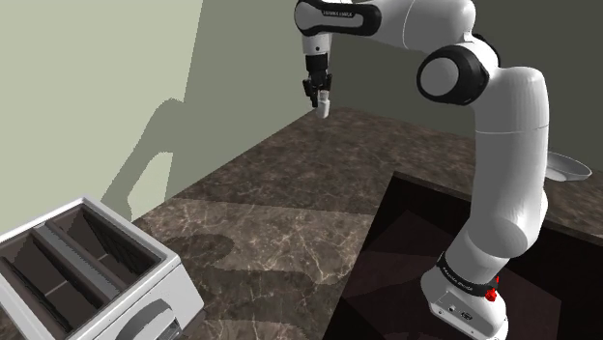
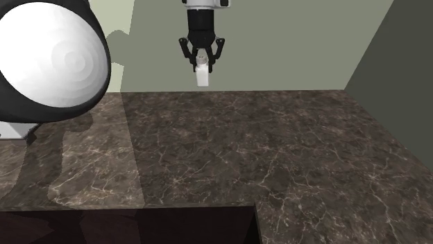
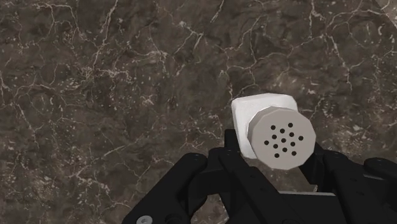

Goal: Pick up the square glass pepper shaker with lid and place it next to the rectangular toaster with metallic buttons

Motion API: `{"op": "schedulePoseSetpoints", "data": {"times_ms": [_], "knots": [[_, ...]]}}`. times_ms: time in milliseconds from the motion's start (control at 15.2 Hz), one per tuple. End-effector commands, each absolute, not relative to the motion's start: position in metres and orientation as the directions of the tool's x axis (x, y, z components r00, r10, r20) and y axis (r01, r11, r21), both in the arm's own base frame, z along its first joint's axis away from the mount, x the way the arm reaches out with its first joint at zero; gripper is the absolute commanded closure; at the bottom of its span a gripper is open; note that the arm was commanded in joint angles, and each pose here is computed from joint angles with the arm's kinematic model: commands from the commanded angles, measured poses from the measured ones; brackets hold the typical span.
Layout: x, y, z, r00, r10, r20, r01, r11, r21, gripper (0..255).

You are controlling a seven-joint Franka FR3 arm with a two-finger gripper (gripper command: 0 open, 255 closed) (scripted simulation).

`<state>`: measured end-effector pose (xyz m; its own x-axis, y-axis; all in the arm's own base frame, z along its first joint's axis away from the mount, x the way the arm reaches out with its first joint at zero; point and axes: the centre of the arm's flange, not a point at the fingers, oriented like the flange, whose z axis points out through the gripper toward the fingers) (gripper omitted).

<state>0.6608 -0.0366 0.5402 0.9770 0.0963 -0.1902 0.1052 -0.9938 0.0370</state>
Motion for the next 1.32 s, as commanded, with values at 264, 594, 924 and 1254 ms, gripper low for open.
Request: {"op": "schedulePoseSetpoints", "data": {"times_ms": [264,594,924,1254], "knots": [[0.659,-0.037,0.572,0.977,0.096,-0.191,0.105,-0.994,0.037,255],[0.659,-0.037,0.598,0.977,0.096,-0.191,0.105,-0.994,0.037,255],[0.639,-0.002,0.606,0.977,0.096,-0.191,0.105,-0.994,0.037,255],[0.606,0.055,0.606,0.977,0.096,-0.191,0.105,-0.994,0.037,255]]}}
